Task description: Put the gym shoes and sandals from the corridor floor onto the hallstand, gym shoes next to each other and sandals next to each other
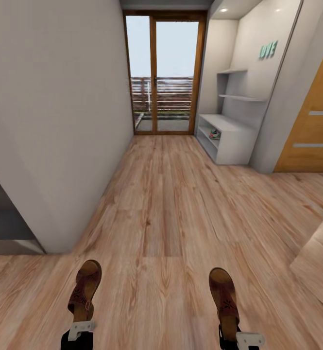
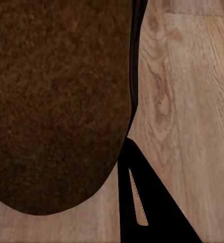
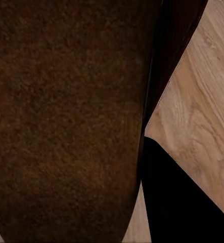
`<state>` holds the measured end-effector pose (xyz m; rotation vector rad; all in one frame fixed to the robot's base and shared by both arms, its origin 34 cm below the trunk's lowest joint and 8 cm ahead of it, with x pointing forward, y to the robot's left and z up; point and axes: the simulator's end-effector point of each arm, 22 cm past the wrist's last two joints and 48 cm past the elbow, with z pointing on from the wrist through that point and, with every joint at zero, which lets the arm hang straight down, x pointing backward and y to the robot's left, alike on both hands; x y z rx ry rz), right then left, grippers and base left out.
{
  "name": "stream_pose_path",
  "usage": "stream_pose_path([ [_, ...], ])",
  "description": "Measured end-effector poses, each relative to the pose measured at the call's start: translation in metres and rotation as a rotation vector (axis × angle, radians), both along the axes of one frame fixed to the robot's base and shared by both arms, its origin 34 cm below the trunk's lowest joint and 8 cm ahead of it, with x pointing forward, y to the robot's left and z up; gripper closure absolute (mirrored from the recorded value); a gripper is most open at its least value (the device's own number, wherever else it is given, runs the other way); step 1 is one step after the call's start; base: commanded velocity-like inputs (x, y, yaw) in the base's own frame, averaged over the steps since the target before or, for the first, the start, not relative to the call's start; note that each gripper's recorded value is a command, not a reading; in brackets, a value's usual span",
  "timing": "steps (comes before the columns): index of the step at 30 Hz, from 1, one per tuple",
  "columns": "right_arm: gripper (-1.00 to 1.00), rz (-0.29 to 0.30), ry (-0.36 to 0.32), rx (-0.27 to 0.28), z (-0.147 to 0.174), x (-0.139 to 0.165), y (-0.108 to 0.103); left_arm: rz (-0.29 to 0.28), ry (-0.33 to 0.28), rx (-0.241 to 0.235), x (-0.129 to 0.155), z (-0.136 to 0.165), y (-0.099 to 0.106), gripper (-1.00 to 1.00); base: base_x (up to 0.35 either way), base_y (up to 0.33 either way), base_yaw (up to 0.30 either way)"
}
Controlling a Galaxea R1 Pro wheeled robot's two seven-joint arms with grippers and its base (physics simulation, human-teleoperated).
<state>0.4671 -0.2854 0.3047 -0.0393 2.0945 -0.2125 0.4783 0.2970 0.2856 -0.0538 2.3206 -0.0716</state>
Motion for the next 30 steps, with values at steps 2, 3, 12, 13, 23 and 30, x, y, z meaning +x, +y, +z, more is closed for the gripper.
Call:
stream_pose_path([
  [2, 1.0, 0.0, 0.0, 0.0, 0.0, 0.0, -0.0001, 0.0, 0.0, 0.0, -0.0003, -0.0001, 0.0, 1.0, 0.339, 0.0, 0.0],
  [3, 1.0, 0.0, 0.0, 0.0, 0.0, 0.0, -0.0001, 0.0, 0.0, 0.0, 0.0, 0.0, 0.0, 1.0, 0.339, 0.0, 0.0],
  [12, 1.0, -0.001, 0.0, 0.0, -0.0001, -0.0001, -0.0002, 0.0, 0.001, 0.0, -0.0006, -0.0002, 0.0001, 1.0, 0.339, 0.0, 0.0],
  [13, 1.0, -0.001, 0.0, 0.0, 0.0, -0.0001, -0.0002, 0.0, 0.001, 0.0, -0.0006, -0.0002, 0.0001, 1.0, 0.339, 0.0, 0.0],
  [23, 1.0, -0.001, 0.0, 0.0, 0.0, 0.0, -0.0003, 0.0, 0.001, 0.0, -0.0006, -0.0002, 0.0, 1.0, 0.339, 0.0, 0.0],
  [30, 1.0, -0.002, 0.0, 0.0, 0.0, 0.0, -0.0004, 0.0, 0.001, 0.0, -0.0006, -0.0002, 0.0, 1.0, 0.339, 0.0, 0.0],
])
